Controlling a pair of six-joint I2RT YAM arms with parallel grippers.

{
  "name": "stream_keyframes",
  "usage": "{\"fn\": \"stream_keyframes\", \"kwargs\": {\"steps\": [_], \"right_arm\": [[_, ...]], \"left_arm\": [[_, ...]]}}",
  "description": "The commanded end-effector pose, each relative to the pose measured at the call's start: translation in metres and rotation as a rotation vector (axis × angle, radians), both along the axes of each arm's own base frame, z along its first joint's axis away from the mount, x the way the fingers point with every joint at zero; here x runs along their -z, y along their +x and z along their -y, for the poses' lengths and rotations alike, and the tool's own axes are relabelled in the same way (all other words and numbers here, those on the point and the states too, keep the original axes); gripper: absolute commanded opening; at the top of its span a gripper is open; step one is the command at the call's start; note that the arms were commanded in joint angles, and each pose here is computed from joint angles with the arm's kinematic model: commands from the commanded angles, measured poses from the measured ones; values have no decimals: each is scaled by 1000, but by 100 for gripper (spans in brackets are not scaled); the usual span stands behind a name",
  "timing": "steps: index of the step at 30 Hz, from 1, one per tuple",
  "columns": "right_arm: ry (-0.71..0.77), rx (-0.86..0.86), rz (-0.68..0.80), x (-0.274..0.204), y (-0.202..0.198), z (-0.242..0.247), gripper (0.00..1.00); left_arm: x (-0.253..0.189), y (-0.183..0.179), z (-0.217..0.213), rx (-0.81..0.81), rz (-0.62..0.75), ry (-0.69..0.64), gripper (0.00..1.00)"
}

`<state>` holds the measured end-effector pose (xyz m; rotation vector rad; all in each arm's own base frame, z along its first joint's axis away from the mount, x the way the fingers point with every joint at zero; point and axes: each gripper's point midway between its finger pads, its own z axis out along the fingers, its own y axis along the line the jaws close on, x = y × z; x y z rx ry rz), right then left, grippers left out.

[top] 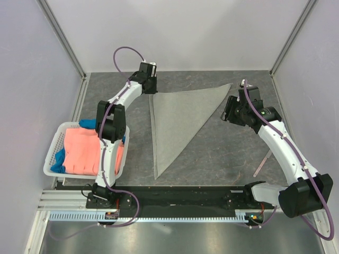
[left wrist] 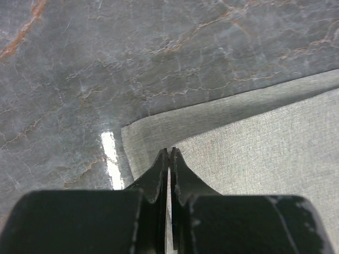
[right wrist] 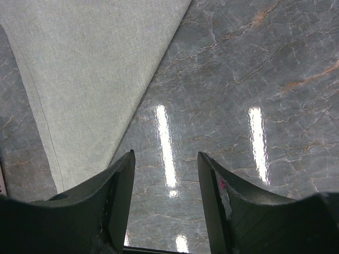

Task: Fold the napkin, place the utensils inside, and roll it up
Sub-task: Fold the napkin

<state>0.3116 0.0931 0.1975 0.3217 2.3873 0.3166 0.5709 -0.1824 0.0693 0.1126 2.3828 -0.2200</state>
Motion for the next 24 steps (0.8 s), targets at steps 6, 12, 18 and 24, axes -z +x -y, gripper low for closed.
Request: {"fn": "stream_keyframes", "kwargs": {"steps": [6,12,18,24], "right_arm": [[-12,20,-5,2,1,4,59],[-11,20,-5,2,0,4,59],[-10,18,-7,3,1,4,59],[-11,18,-10,4,1,4,59]], "left_arm": [[-5,15,-11,17,33,16,2],[-7,17,-18,5,34,15,2],[-5,20,-22,-1,34,16,2],[-7,20,-27,-13,33,14,2]]}}
